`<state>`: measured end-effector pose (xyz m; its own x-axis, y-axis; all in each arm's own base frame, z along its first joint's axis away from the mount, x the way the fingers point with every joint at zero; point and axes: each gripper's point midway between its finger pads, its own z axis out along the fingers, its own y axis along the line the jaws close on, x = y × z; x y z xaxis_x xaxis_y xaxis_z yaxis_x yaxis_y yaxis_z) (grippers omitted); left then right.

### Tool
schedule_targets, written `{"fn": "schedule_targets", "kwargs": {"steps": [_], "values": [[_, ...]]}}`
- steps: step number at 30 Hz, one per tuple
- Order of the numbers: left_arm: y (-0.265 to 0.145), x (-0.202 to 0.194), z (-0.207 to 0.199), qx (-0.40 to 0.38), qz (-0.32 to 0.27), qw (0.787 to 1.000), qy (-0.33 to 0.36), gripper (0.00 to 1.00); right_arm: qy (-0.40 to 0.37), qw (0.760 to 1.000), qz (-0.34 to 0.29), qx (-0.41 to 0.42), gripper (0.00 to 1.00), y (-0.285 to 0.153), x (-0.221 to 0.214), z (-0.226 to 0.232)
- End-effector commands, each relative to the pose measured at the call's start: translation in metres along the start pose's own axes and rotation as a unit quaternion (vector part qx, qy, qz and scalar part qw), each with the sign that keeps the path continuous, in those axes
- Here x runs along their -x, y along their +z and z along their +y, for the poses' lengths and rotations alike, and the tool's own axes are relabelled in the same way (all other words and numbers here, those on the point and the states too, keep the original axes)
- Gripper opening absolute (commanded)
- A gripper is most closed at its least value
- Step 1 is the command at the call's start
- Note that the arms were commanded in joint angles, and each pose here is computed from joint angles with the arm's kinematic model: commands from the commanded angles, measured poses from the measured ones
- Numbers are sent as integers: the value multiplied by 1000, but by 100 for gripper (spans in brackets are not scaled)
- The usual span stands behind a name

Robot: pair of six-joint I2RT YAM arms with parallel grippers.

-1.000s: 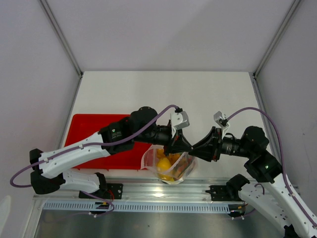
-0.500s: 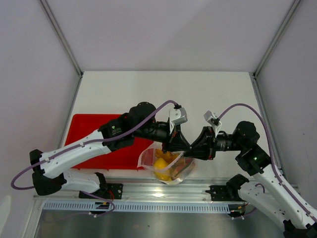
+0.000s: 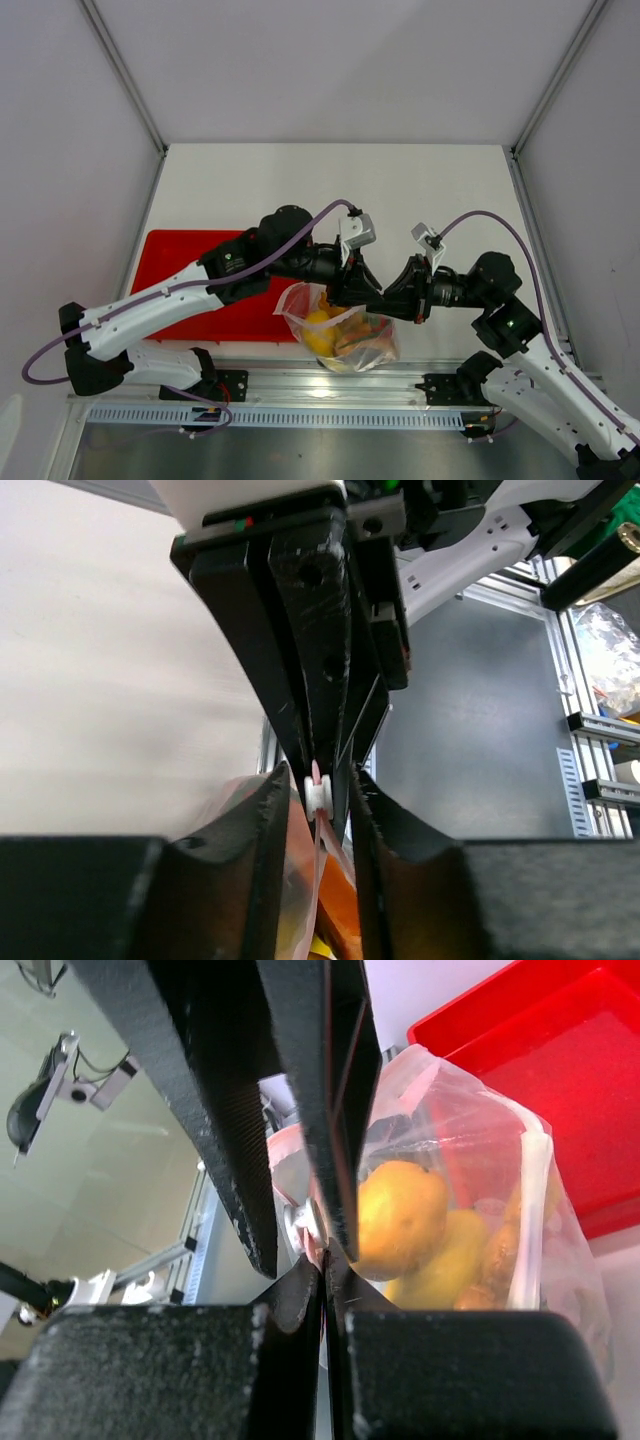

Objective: Place the food in the zip-top bag and seal the zipper
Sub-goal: Zip the zipper food storage bag at the center of the board.

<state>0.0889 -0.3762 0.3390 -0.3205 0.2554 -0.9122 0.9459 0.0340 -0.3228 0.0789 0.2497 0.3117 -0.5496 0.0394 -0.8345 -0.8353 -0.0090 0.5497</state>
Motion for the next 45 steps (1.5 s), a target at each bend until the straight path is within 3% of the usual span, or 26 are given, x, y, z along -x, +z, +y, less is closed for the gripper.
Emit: {"fn": "schedule_targets", "kwargs": {"steps": [1,6,9,10,14,28,43,45], "values": [[-9,6,0,16,-22,1000,11,34,-14,999,-48,-5,0,1,23,9],[-11,3,2,24,-21,999,16,36,-9,999,-47,-11,0,1,21,8],[-14,4,2,25,-25,999,22,33,-7,999,-47,-11,0,1,20,8],[-15,3,2,25,-25,999,24,22,-6,999,-46,-11,0,1,20,8],[-16,1,3,27,-21,999,22,1,-4,999,-49,-18,0,2,20,6],[-13,-13,13,39,6,999,5,1,6,987,-122,-101,0,-6,34,-18],[-20,-34,15,27,11,1000,-5,1,13,985,-136,-105,0,-8,31,-21],[-21,-31,13,22,5,1000,-4,1,5,990,-111,-92,0,-4,25,-19]]}}
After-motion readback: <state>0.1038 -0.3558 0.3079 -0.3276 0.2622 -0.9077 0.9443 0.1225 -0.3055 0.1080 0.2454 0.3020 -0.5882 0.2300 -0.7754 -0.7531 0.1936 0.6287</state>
